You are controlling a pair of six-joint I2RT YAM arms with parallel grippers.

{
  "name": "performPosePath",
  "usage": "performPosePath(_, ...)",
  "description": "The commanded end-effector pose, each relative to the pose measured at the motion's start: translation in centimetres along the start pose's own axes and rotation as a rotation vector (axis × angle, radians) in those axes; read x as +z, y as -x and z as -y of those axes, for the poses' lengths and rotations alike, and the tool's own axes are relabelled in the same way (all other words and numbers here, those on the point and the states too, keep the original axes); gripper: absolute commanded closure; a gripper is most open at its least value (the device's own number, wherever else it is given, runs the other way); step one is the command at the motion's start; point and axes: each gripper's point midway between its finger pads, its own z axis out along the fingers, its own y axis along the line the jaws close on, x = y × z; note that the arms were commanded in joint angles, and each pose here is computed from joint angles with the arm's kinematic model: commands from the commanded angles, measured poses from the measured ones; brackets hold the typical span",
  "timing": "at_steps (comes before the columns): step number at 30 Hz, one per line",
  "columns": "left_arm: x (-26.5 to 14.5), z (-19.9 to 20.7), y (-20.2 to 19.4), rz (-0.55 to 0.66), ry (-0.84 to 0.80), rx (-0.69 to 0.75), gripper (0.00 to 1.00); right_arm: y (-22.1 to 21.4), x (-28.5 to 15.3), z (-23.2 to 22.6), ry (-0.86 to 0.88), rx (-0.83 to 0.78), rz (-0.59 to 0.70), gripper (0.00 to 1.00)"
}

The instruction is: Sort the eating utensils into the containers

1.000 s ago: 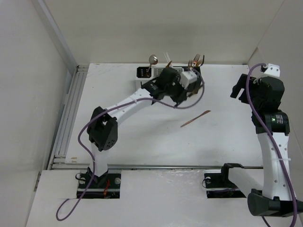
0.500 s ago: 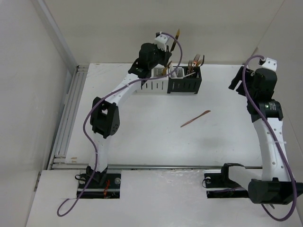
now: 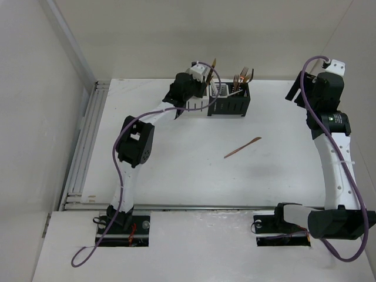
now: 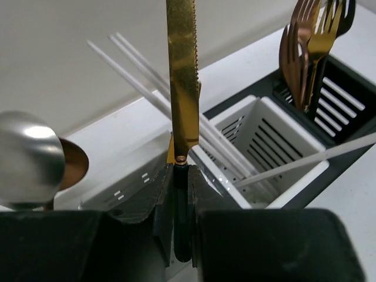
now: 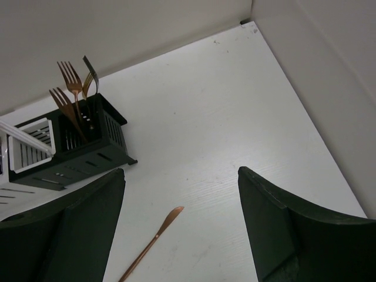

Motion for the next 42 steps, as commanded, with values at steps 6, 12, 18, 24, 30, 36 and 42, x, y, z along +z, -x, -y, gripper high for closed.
performPosePath(6,-0.7,-1.6,3.8,0.193,0.075,0.174,1.00,3.8,-0.8,-0.6,0.020,-0.001,0.111,0.18)
performPosePath(12,-2.9,-1.2,5.2,0.199,0.078,0.193,0.37,3.9,-0.7,-1.1,0.041,-0.002,0.106,0.18)
performPosePath(18,-5.3,-1.2,10.4,0.248,0.111,0.206,0.31,3.1,0.0,-2.6,0.122,-0.018,0.080,0.17)
performPosePath(24,-9.7,5.0,13.2,0.256,-0.031,0.305,0.25,2.3,-0.5,-3.0,0.160,-0.023,0.057,0.13)
performPosePath(30,-12.7,18.4,0.6,-0.208,-0.612,0.290,0.16,-0.1,-2.0,-3.2,0.202,-0.037,-0.038,0.01)
performPosePath(36,-13.5,24.7,-8.7,-0.571,-0.812,0.300,0.13,1.7,-5.4,-0.8,0.119,-0.018,-0.022,0.00)
performPosePath(42,-11.4,27.3,-12.2,-0.634,-0.744,0.370,0.13,3.5,-8.8,1.4,0.032,-0.010,0.041,0.00)
